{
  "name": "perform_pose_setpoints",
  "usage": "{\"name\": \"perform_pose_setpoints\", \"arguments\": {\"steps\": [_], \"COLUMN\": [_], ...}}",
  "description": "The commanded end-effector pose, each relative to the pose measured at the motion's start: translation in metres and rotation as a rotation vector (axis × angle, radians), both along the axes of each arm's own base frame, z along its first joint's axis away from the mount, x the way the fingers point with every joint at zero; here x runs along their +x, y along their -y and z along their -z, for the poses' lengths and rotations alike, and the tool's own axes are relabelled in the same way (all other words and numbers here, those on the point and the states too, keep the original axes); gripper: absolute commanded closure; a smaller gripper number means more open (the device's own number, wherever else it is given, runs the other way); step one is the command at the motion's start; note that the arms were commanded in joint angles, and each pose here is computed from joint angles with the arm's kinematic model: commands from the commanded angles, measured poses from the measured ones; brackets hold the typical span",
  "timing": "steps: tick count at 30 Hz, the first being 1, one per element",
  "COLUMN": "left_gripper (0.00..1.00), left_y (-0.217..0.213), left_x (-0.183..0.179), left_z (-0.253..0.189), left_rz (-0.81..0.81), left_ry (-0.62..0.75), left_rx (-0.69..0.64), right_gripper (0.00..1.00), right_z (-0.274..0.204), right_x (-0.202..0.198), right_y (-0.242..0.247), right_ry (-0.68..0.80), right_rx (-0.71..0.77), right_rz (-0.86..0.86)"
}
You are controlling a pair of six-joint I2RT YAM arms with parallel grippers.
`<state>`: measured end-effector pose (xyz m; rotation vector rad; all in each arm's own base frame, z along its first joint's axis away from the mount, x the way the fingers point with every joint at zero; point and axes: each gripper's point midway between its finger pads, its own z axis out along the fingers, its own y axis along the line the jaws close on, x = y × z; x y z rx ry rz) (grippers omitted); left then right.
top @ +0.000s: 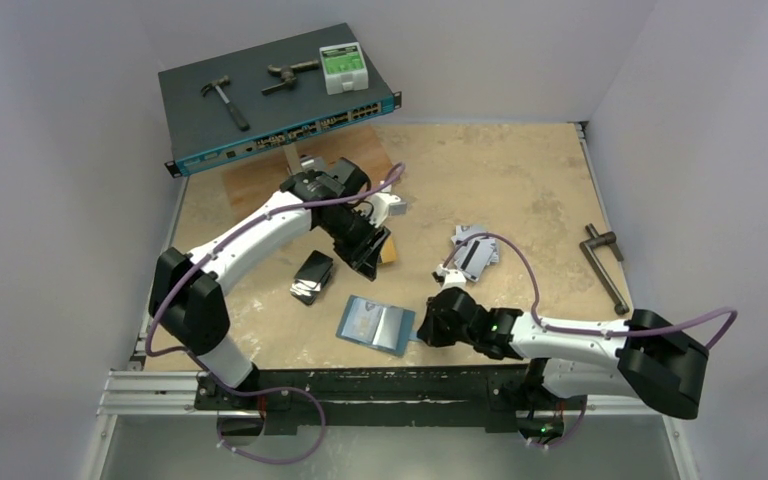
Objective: Put the credit cards into the card holder
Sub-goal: Place the card holder at the center of the board, then pick up the card holder from the center of the board.
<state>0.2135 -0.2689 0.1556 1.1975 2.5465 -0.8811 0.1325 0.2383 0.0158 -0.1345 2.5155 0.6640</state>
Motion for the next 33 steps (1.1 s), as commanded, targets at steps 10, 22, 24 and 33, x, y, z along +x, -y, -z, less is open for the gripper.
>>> {"name": "perform_pose_setpoints", "arguments": {"steps": [10, 22, 24, 33], "left_gripper": [0.63, 0.64, 0.64, 0.65], "left_y": [-0.028, -0.022, -0.021, -0.021], "left_x": [-0.007, -0.014, -0.016, -0.017], "left_z": [0.077, 0.105, 0.107, 0.110], "left_rz": [-0.016, -0.040, -0.038, -0.042], "left_ry": [-0.130, -0.194, -0.197, -0.201], "left_rx": [0.125, 0.118, 0.125, 0.129], "right_gripper": [1.00, 0.42, 0.38, 0.31], "right_z": [0.013, -0.055, -0.060, -0.041], "right_x": [-0.008, 0.002, 0.006, 0.010], "right_y": [0.027, -0.003, -0.006, -0.025], "right_ry": [-0.109, 0.054, 0.075, 0.016], "right_rx": [-0.084, 0.338, 0.371, 0.409], "right_rz": [0.165, 0.109, 0.103, 0.000]}}
